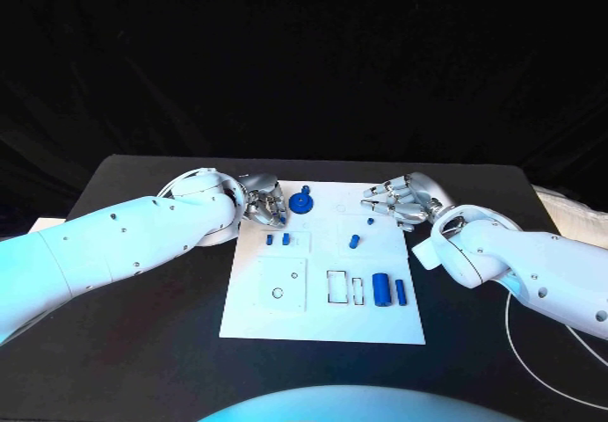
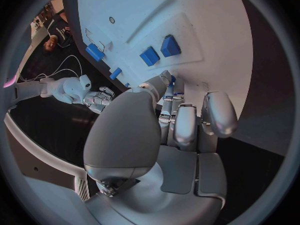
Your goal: Assemble the parts on the task board
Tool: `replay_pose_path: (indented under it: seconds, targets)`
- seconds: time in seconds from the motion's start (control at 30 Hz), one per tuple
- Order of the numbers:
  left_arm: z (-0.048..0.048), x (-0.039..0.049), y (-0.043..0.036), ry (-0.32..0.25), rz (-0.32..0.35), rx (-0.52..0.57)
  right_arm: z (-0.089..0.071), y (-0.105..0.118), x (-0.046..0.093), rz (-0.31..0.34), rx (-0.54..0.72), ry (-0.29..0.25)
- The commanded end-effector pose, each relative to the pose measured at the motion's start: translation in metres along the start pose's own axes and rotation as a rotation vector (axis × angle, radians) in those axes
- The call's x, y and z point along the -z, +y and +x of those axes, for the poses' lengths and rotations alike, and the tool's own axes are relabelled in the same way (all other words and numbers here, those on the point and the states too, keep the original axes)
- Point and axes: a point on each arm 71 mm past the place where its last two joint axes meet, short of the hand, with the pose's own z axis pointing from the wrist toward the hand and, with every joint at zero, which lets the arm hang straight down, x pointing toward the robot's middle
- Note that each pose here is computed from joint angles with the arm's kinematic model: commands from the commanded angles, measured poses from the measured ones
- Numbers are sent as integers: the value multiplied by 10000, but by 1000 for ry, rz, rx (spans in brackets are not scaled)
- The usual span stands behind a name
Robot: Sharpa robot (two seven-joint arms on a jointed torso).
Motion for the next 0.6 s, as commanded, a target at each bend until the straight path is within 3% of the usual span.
replay_pose_path:
  seconds: [0.03, 0.6]
  targets:
    - [20, -9, 2, 23, -8, -24, 17, 9, 2, -9, 3, 15]
    - [44, -42, 12, 37, -23, -33, 21, 11, 1, -9, 3, 16]
